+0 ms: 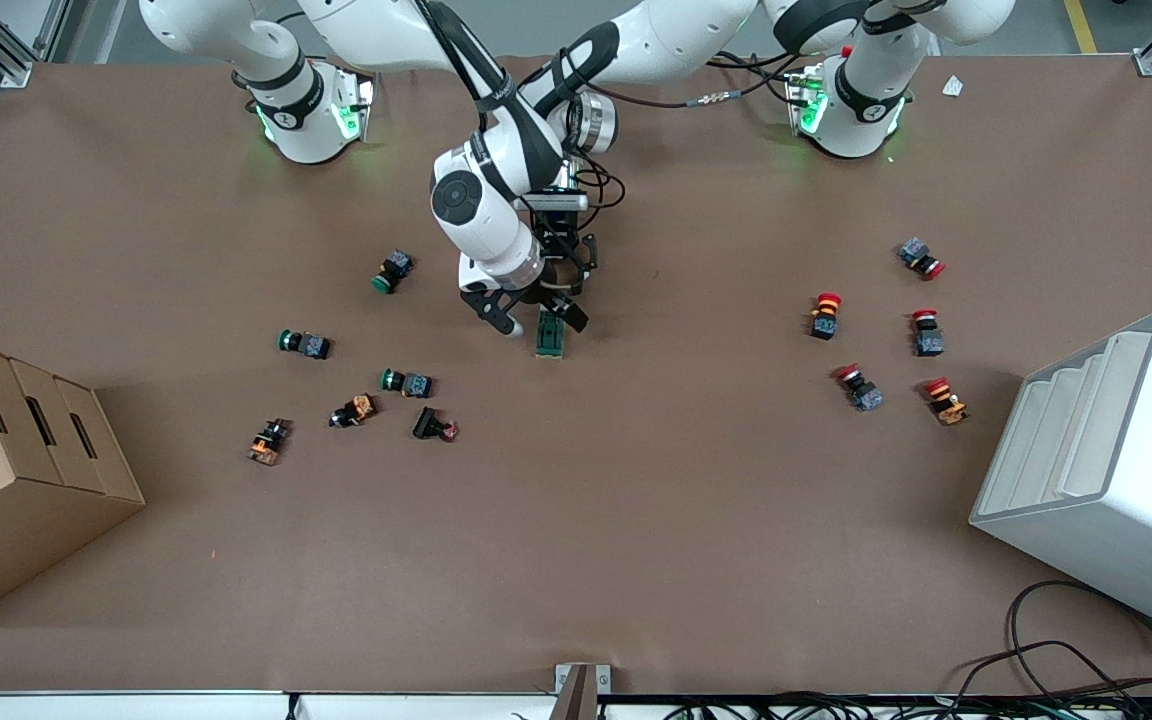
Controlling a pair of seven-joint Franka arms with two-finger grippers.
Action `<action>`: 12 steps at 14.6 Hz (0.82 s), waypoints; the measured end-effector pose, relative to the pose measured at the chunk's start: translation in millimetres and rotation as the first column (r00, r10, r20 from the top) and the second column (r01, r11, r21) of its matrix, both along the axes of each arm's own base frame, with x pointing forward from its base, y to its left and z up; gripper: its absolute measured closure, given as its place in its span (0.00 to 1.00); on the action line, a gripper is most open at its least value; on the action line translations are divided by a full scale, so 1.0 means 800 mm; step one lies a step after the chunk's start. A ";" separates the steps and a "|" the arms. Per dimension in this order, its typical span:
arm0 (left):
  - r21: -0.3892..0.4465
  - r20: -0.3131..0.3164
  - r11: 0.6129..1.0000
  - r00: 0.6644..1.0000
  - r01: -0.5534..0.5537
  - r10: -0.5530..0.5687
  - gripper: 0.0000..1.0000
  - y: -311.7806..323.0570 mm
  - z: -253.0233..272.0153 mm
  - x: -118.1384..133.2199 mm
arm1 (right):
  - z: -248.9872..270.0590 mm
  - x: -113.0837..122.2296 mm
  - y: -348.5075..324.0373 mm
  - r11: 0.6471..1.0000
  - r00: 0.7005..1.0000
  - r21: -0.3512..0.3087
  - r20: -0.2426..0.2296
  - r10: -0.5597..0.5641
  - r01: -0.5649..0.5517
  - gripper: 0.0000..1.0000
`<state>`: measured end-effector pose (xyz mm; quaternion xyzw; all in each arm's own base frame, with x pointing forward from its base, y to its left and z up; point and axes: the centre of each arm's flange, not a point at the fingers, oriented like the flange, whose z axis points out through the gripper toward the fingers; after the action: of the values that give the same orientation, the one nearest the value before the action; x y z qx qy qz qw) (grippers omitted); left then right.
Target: Close load switch with both arms
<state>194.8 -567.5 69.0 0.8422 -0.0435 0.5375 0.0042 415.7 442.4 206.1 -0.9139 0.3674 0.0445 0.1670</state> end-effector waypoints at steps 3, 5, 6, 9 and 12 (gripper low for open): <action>0.000 0.000 1.000 1.000 0.000 0.000 0.00 0.000 0.000 0.000 | 0.003 0.005 -0.001 1.000 1.000 0.005 -0.018 -0.010 0.010 0.00; 0.000 0.000 1.000 1.000 0.000 0.000 0.00 0.000 0.000 0.000 | 0.009 0.011 -0.001 1.000 0.999 0.010 -0.034 -0.013 0.013 0.00; 0.000 0.000 1.000 1.000 0.000 0.000 0.00 0.000 0.000 0.000 | 0.014 0.016 -0.001 1.000 0.999 0.015 -0.039 -0.014 0.015 0.00; 0.000 0.000 1.000 1.000 -0.001 0.001 0.00 0.000 0.000 0.000 | 0.041 0.045 0.001 0.998 0.999 0.055 0.016 -0.043 0.042 0.00; -0.003 0.003 1.000 1.000 -0.008 0.008 0.00 0.000 0.001 0.007 | 0.045 0.062 -0.001 0.996 0.998 0.065 0.028 -0.058 0.056 0.00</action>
<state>200.2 -567.7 69.9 0.8416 -0.0396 0.5386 0.0034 464.9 441.4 241.8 -0.8978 0.3890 0.0378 0.2028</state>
